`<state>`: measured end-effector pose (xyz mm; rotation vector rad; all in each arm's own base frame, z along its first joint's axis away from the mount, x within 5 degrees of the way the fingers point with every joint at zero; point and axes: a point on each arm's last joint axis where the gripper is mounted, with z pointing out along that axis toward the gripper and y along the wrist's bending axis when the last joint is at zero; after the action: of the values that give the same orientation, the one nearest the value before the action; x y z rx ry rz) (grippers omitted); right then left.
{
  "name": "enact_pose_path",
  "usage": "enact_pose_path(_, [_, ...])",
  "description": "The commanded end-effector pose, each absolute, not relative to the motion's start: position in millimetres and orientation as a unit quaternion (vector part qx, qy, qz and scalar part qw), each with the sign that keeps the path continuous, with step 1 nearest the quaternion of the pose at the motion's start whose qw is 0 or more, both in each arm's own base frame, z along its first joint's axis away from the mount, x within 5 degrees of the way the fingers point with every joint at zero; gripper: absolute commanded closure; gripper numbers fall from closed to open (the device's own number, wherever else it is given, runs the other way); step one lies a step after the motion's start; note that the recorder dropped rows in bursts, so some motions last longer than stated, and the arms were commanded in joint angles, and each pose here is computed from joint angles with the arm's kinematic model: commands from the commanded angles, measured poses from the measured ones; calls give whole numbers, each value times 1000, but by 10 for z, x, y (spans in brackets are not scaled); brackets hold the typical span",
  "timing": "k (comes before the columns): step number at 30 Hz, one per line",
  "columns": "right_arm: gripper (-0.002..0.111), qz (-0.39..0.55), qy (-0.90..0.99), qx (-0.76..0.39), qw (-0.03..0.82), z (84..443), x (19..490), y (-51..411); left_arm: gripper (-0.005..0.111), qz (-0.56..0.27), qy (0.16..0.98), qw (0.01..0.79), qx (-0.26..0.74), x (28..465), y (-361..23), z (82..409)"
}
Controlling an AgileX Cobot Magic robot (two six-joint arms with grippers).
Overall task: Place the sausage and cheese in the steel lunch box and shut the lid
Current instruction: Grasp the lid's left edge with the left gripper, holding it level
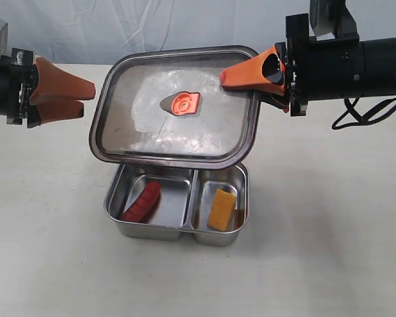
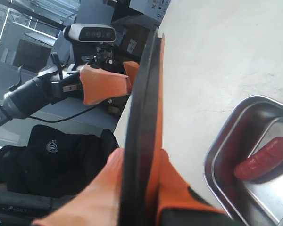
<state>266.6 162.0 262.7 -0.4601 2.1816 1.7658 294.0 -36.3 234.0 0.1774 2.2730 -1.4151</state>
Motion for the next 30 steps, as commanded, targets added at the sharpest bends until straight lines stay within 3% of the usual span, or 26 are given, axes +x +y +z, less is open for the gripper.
enact_pose_path(1, [109,633,743,-159,147,2695,2616,1703,47,-526,817,222,81,2924,-477,2356])
enact_pose_path(10, [109,636,741,-160,145,2701,2601,1733,49,-526,814,222,111,2903,-591,2357])
enact_pose_path(12, [109,636,741,-160,145,2701,2601,1733,58,-526,814,222,111,2903,-591,2357])
enact_pose_path(18, [109,633,742,-166,146,2694,2598,1730,107,-529,811,224,107,2909,-593,2364])
enact_pose_path(30, [109,589,770,-215,118,2536,2552,1710,106,-525,816,216,109,2898,-590,2350])
